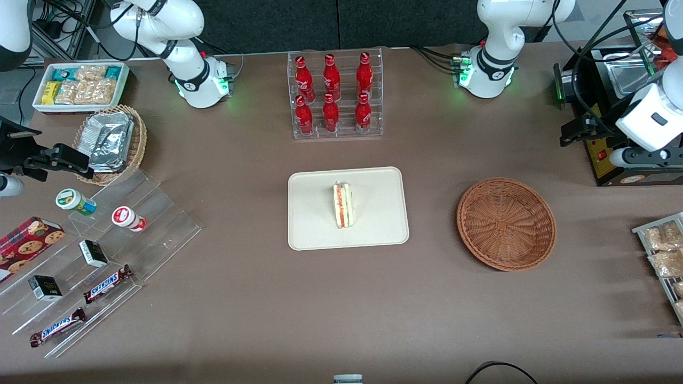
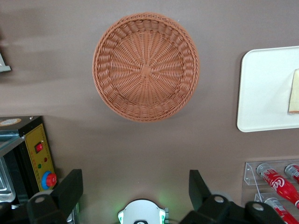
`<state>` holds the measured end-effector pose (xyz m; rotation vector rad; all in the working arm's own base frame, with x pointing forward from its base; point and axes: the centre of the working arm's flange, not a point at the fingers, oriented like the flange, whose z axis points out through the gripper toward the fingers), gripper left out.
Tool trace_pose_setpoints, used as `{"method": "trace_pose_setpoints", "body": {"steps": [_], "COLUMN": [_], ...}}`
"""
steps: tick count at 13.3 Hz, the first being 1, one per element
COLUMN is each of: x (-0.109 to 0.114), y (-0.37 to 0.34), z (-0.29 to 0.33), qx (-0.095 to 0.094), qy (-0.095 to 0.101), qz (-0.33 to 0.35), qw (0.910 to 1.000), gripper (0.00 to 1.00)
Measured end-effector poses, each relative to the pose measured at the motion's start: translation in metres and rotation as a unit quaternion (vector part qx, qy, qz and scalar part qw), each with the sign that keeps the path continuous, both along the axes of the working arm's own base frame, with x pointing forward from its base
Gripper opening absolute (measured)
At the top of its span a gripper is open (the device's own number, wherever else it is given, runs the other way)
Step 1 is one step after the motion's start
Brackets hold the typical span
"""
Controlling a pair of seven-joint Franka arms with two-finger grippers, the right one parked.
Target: Place sandwich from basket to tray
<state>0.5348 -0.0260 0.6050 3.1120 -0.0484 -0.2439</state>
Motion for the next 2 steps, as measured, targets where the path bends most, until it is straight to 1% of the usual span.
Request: {"method": "trace_pose_setpoints", "body": {"steps": [2], "x": [0.0014], "y": [0.0], "z": [0.0104], "qx": [0.0], "qy": [-0.011], "qz": [0.0], "qw": [0.9999], "gripper": [1.0]}}
